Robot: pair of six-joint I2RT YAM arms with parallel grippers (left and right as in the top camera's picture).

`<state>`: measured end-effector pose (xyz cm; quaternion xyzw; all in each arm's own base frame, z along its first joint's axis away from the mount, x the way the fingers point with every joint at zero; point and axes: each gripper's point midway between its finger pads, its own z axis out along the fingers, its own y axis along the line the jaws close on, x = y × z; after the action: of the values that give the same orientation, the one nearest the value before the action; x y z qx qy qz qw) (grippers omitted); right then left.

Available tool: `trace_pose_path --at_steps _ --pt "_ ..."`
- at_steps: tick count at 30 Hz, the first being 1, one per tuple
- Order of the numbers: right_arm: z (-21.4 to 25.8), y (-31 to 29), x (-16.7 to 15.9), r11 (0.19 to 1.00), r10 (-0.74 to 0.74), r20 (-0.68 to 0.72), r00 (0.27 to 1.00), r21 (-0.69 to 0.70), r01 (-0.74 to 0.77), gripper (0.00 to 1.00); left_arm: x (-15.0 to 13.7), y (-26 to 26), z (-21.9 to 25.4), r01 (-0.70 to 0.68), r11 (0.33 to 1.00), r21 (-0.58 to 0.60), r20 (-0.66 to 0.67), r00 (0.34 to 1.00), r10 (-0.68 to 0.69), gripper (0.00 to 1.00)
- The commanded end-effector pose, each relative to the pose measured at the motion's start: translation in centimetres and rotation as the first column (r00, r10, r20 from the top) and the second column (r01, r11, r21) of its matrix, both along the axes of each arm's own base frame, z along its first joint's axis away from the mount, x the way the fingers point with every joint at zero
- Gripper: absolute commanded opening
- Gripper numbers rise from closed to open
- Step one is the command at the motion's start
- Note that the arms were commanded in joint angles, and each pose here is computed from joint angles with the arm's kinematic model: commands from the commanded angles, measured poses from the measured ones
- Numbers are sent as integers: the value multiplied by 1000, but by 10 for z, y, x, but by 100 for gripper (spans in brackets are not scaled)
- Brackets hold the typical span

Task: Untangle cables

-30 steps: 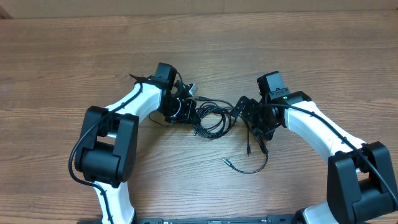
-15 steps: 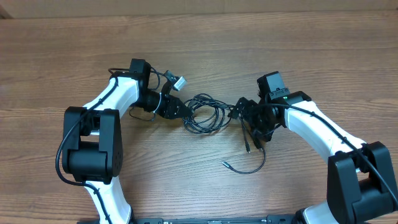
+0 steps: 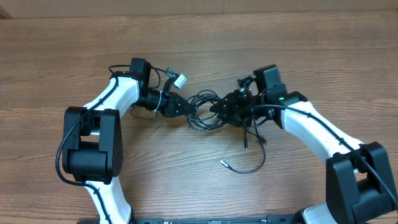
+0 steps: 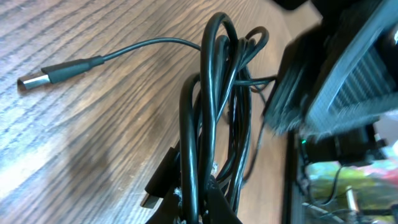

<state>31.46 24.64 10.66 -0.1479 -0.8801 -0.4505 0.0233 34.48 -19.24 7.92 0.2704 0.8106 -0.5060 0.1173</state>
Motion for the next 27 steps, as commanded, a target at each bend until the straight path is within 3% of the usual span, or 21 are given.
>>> trace_pose_path --at_steps 1,7,13,16,22,27 --pt "2 6 13 985 -142 16 990 -97 143 34 3 -9 20 -35 996 -80 -71 997 29 4" --pt "-2 -2 35 938 -306 50 951 -157 310 33 5 -11 25 -82 992 -96 -160 985 66 4" --pt "10 1 52 930 -340 116 933 -108 352 32 4 -14 32 -84 987 -135 -181 982 59 4" --pt "15 11 44 953 -290 83 953 -63 296 25 4 -13 30 -86 988 -125 -183 981 62 4" --pt "11 7 21 986 -160 14 987 -42 161 26 7 -11 22 -96 993 -75 -179 981 81 4" --pt "33 10 11 993 -48 -12 999 107 49 26 8 -10 20 -97 993 -65 -173 981 84 4"
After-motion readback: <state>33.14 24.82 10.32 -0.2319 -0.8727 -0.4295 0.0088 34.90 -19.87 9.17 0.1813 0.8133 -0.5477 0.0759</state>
